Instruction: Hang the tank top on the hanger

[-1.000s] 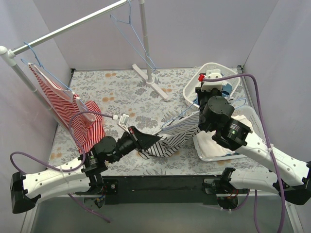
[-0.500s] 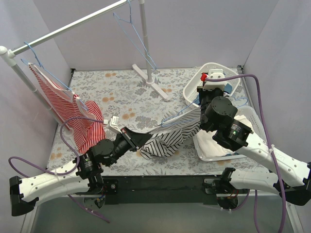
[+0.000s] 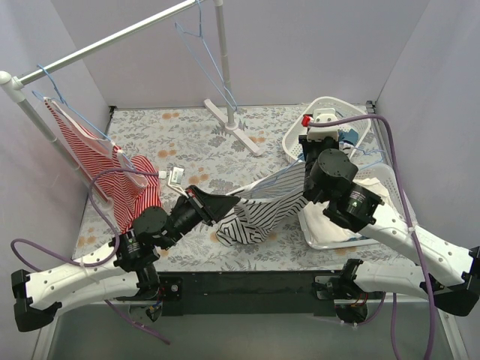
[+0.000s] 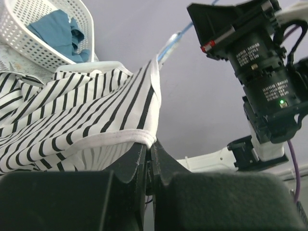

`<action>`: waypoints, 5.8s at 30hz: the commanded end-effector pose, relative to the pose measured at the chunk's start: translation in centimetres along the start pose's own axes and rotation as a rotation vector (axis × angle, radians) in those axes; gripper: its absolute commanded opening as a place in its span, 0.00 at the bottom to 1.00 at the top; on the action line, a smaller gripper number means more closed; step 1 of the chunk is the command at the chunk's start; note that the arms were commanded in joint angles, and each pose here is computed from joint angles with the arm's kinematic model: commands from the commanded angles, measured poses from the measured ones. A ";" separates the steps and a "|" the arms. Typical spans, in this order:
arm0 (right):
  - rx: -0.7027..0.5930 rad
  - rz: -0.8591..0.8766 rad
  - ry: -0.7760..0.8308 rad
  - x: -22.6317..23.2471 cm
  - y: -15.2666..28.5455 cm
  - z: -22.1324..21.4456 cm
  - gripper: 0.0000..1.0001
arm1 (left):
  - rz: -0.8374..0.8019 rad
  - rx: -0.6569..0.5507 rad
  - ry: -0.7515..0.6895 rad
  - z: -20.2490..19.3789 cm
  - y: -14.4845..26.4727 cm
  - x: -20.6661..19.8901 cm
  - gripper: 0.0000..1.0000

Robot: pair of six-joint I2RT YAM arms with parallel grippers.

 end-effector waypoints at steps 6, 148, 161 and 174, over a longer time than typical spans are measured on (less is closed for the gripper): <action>-0.036 -0.031 -0.068 -1.0 -0.3 2.7 0.01 | -0.120 0.107 -0.126 -0.3 -0.9 -3.3 0.00; -0.094 0.714 -0.155 16.5 2.5 7.2 0.01 | 0.554 0.470 -0.594 1.9 0.4 1.6 0.33; -0.084 0.850 -0.160 17.0 4.2 6.4 0.22 | 0.490 0.394 -0.536 1.2 1.3 2.7 0.00; -0.071 0.947 -0.244 13.7 6.8 6.1 0.84 | 0.518 0.333 -0.469 2.5 4.6 3.3 0.00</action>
Point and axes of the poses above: each gripper's point midway between its finger pads, its own y axis back along the fingers, its own x axis along the line the jaws close on, z = x × y, the point moved 4 cm from there along y, back along the fingers, and after that the axes turned 3 degrees about -y, right-handed, at the moved point
